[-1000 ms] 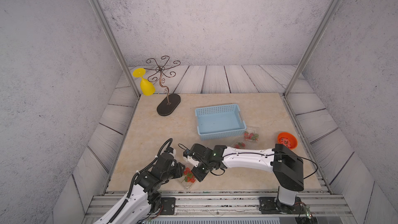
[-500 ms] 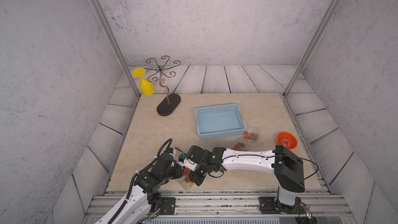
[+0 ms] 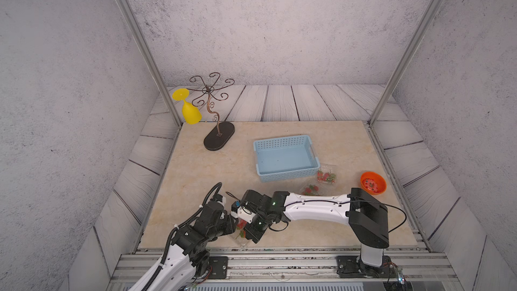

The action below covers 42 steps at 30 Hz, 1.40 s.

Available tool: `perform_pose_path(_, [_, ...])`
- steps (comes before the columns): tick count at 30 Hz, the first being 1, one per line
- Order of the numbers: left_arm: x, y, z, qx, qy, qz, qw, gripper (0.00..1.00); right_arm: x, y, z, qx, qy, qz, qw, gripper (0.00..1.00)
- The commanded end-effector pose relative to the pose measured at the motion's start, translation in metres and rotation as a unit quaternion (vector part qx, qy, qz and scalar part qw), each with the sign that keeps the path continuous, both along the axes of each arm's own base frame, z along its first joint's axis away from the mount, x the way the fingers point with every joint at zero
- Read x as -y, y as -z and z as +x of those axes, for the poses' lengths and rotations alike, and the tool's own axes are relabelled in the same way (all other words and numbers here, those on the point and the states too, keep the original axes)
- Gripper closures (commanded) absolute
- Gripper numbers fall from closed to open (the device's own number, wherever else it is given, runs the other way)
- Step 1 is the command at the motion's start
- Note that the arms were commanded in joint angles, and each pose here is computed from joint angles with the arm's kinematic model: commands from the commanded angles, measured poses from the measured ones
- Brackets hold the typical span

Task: Pack strawberries into containers
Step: Close the packing box at the center of the board.

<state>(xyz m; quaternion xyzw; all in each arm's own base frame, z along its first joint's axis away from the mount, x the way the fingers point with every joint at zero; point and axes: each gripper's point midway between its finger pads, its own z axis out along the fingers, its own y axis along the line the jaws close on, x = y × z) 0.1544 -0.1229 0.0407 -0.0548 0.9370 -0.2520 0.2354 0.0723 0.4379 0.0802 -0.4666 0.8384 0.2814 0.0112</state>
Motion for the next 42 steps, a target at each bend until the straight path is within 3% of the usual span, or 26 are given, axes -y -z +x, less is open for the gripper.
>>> perform_pose_path(1, [-0.004, 0.007, -0.005, -0.015, -0.004, 0.011, 1.000, 0.67, 0.003, 0.013, -0.004, -0.023, 0.028, -0.032, 0.999, 1.00])
perform_pose_path(15, [-0.020, 0.008, -0.006, -0.012, -0.047, 0.025, 0.999, 0.67, -0.016, -0.011, 0.017, -0.023, 0.154, -0.016, 0.988, 1.00])
perform_pose_path(42, [-0.015, 0.003, -0.003, 0.003, -0.030, 0.020, 0.999, 0.67, 0.005, 0.052, -0.016, -0.036, 0.147, -0.096, 0.984, 1.00])
